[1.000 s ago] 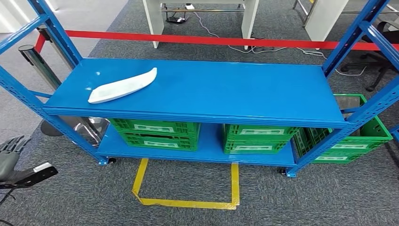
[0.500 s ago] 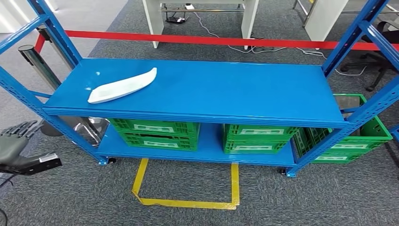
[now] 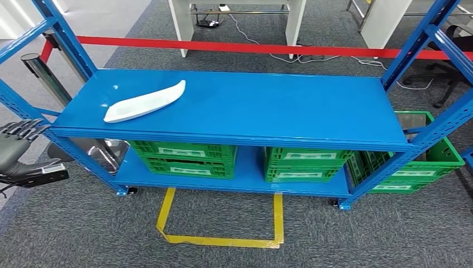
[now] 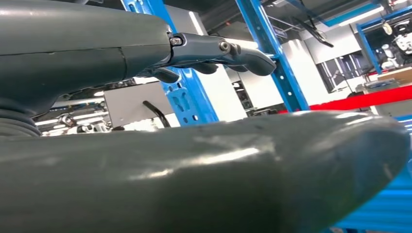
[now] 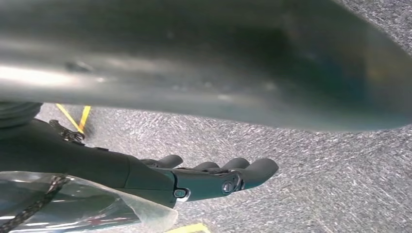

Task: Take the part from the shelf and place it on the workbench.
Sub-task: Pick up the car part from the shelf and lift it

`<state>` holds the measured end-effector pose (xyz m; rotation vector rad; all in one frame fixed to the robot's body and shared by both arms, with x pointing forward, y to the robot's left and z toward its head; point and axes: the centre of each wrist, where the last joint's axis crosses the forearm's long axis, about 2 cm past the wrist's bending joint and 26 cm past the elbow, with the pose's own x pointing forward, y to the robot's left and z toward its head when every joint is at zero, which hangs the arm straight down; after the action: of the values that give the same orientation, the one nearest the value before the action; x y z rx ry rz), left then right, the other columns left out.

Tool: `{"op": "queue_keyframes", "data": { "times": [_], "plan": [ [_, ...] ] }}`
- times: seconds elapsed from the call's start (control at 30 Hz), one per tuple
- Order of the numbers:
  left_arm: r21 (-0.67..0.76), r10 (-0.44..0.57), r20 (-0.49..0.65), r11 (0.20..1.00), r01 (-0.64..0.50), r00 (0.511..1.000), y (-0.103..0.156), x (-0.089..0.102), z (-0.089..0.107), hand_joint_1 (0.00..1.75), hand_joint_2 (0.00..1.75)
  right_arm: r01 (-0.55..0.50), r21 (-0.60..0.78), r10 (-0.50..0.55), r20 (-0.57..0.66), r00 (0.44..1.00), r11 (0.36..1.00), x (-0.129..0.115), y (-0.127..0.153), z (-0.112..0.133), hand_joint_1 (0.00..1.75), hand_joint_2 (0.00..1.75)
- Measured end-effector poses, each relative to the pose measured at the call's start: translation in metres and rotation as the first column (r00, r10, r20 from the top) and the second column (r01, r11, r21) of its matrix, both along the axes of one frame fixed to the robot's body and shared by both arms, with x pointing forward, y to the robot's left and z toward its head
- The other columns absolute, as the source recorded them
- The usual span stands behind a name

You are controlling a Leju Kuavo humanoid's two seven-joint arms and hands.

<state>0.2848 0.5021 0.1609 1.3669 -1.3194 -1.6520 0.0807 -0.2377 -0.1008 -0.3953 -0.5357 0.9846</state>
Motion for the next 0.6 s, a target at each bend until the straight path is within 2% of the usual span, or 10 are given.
{"op": "queue_keyframes", "data": {
  "times": [0.6],
  "plan": [
    [0.009, -0.048, -0.002, 0.999, 0.048, 0.999, -0.011, 0.014, 0.005, 0.0, 0.0, 0.013, 0.0, -0.013, 0.013, 1.0, 1.0, 0.001, 0.0, 0.0, 0.0, 0.0]
  ]
}}
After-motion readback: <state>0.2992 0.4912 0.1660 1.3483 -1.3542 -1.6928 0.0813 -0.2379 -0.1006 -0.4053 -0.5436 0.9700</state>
